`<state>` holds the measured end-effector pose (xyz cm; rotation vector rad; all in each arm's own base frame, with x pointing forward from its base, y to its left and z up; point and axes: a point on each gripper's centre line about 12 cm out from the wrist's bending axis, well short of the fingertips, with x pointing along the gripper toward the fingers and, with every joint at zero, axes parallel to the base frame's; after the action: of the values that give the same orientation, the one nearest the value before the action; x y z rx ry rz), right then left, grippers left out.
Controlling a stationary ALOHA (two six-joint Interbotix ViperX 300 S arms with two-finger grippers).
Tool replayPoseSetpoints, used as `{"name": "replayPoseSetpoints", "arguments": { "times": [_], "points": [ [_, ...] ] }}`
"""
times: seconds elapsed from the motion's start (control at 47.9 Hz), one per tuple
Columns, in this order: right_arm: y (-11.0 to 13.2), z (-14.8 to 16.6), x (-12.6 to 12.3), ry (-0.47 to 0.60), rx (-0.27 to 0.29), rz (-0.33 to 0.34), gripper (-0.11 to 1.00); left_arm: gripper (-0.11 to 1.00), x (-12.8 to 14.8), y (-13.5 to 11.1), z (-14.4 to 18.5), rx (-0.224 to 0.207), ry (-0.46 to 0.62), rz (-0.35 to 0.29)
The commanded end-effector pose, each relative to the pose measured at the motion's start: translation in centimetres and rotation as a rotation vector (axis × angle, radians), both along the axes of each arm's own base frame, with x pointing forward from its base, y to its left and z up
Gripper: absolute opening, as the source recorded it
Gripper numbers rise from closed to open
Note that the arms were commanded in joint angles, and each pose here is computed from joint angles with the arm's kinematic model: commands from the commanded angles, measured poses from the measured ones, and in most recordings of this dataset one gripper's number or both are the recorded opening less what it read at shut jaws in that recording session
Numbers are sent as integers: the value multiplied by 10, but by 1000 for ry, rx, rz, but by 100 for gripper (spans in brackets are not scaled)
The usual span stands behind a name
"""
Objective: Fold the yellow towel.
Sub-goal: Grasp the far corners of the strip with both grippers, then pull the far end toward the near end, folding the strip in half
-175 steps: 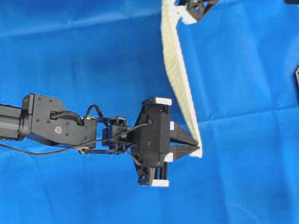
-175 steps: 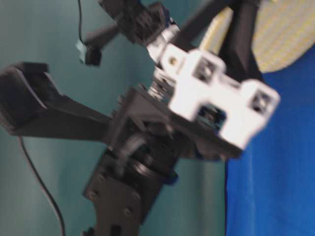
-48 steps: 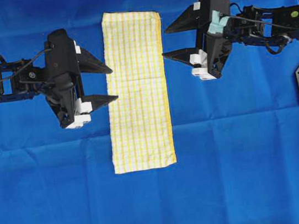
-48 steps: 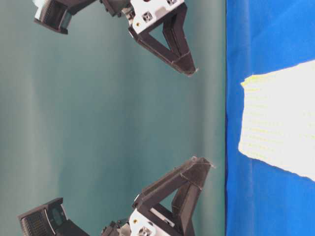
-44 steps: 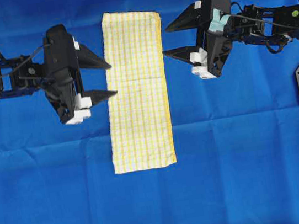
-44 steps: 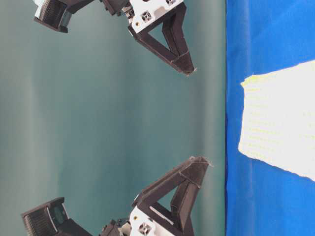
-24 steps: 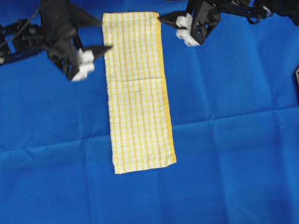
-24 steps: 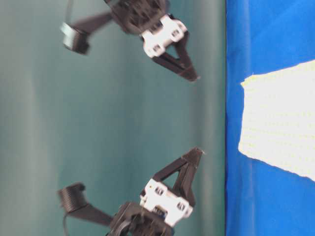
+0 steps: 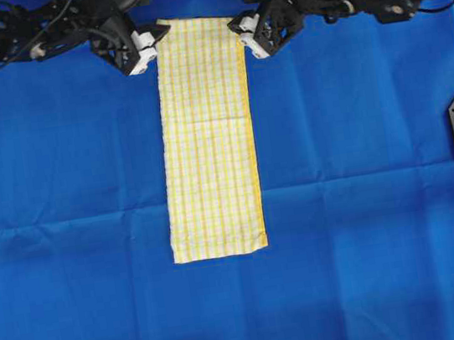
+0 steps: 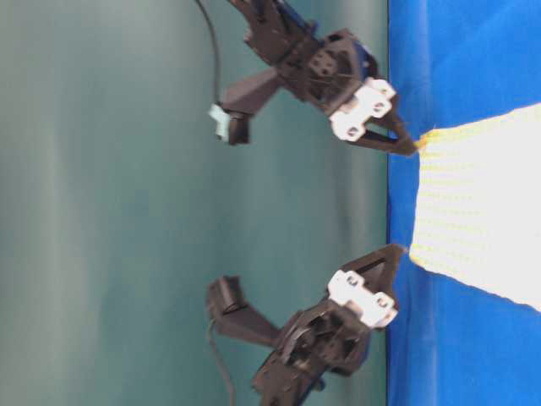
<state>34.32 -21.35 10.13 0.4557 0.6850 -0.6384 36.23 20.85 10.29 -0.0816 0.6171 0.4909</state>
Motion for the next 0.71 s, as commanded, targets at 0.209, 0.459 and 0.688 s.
{"name": "replayPoseSetpoints", "arguments": {
  "times": [0.209,0.459,0.688],
  "points": [
    [-6,-2,9,-34,38,-58,69,63,12,11,-18,-7,6,11],
    [-2,-8,13,-22,64,-56,30,26,11,9,-27,-13,28,3],
    [-4,-6,16,-30,57,-54,6,5,11,8,-29,-11,34,-2]
  ]
}}
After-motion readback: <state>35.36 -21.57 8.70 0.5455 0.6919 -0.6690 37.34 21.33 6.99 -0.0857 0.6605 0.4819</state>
